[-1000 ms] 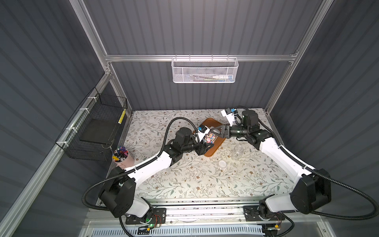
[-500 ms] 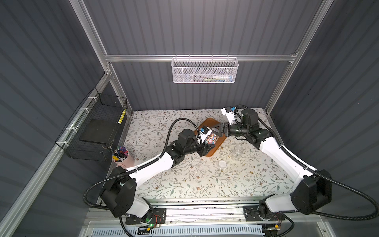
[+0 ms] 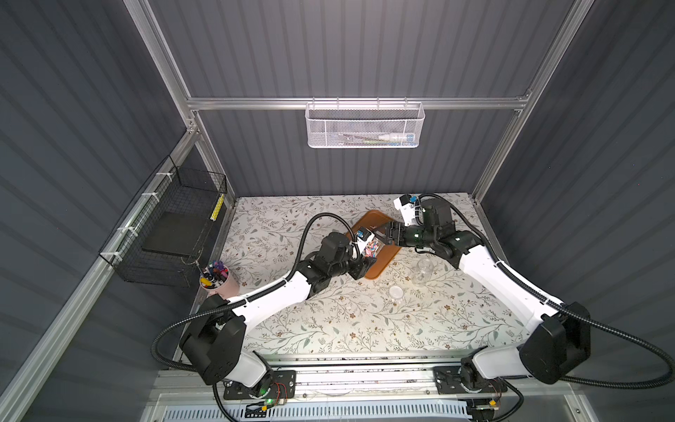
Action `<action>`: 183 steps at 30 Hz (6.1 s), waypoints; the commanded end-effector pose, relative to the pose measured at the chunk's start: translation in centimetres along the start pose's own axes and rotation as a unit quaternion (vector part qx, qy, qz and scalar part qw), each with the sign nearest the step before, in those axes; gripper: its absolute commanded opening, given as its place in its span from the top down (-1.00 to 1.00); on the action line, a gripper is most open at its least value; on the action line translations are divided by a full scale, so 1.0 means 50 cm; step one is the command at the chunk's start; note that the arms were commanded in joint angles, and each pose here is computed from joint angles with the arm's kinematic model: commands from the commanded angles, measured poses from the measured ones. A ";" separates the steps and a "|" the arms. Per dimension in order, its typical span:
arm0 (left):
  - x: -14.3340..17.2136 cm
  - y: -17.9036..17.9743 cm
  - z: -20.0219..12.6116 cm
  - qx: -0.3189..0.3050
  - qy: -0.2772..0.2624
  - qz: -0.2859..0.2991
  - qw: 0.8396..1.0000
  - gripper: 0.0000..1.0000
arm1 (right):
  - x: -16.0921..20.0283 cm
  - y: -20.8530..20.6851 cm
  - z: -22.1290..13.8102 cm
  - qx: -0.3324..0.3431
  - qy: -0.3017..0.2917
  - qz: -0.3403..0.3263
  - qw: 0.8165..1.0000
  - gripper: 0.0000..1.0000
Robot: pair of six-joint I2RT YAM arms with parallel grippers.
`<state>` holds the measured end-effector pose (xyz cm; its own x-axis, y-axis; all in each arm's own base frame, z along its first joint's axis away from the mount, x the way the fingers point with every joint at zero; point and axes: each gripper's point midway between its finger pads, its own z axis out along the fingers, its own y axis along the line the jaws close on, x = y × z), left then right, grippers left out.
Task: Pour the candies out of the jar
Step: Unscrew the lid from the jar.
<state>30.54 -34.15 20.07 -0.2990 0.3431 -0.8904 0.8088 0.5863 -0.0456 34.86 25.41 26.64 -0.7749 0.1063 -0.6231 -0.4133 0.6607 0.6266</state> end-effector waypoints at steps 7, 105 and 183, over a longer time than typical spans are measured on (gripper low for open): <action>-0.042 0.001 -0.002 -0.009 -0.029 0.017 0.999 1.00 | 0.005 -0.001 0.012 0.010 0.017 0.013 1.000 -0.53; -0.106 -0.115 -0.059 0.154 -0.108 0.015 0.982 1.00 | -0.033 0.118 -0.061 -0.125 -0.033 -0.119 0.985 -0.09; -0.125 -0.110 -0.058 0.182 -0.106 0.012 0.978 1.00 | -0.021 0.133 -0.082 -0.176 -0.031 -0.166 0.970 0.02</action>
<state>28.59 -36.06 23.94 -0.2578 0.2343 -0.9374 0.9005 0.4100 -0.1452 33.07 24.87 30.04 -0.6704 0.0151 -0.7419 -0.6085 0.5610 0.5613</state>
